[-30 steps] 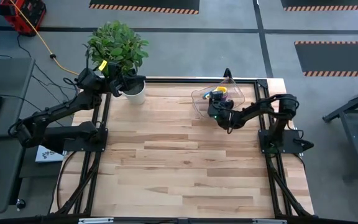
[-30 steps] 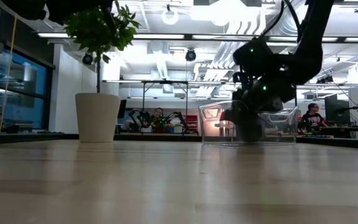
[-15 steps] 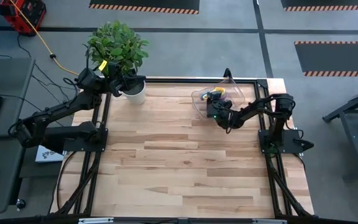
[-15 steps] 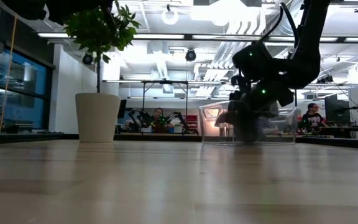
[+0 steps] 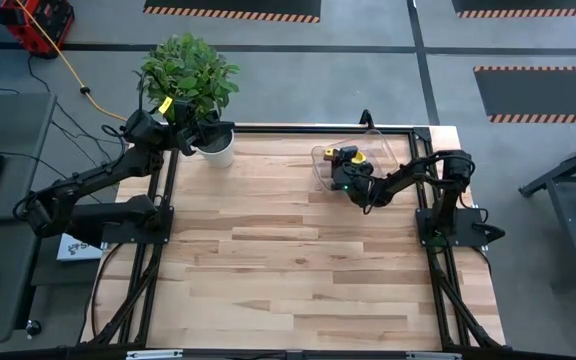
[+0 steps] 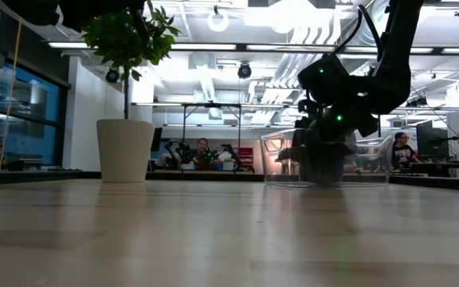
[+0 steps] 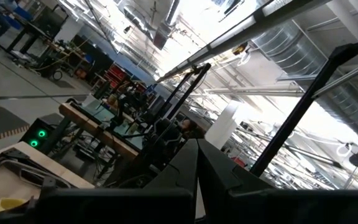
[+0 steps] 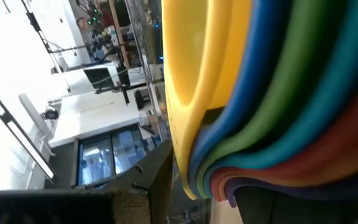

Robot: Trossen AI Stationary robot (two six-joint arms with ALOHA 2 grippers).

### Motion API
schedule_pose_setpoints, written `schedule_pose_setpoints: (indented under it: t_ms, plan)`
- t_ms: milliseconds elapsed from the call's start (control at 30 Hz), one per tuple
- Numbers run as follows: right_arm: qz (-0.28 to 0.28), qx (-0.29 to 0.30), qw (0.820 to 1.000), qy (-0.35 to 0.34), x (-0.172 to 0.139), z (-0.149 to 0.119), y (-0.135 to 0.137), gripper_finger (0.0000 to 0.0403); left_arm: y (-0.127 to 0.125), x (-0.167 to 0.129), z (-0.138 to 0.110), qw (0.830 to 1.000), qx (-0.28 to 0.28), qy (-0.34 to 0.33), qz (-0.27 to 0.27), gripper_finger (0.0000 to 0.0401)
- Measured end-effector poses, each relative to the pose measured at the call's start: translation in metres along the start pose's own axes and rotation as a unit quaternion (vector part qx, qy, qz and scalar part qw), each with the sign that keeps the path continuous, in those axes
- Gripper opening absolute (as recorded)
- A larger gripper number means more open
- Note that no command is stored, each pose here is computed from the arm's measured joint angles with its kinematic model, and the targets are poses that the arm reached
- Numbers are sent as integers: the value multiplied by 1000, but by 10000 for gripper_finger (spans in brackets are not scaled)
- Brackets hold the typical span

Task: Nest measuring cups in basket
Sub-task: Put the nested measuring cups into the transparent bin

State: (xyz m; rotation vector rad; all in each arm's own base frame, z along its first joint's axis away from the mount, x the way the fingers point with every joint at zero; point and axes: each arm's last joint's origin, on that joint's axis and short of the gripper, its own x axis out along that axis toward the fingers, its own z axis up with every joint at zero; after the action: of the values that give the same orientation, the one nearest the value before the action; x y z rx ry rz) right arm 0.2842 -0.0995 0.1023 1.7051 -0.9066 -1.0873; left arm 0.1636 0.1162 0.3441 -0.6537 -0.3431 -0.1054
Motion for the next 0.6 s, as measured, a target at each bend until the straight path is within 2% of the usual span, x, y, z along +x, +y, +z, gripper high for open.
schedule_pose_setpoints:
  t_ms: [133, 333, 600]
  plan:
    - [6, 21, 1000, -9, 0, 1, 1, 137, 0, 0, 0, 1000, -1, 0, 1, 0]
    - [4, 18, 1000, -8, 0, 1, 0, 138, 1, 0, 0, 1000, -17, 1, 1, 0]
    - [-7, -85, 996, 3, 0, 1, -1, 138, 1, 0, 0, 1000, -27, 1, 1, 0]
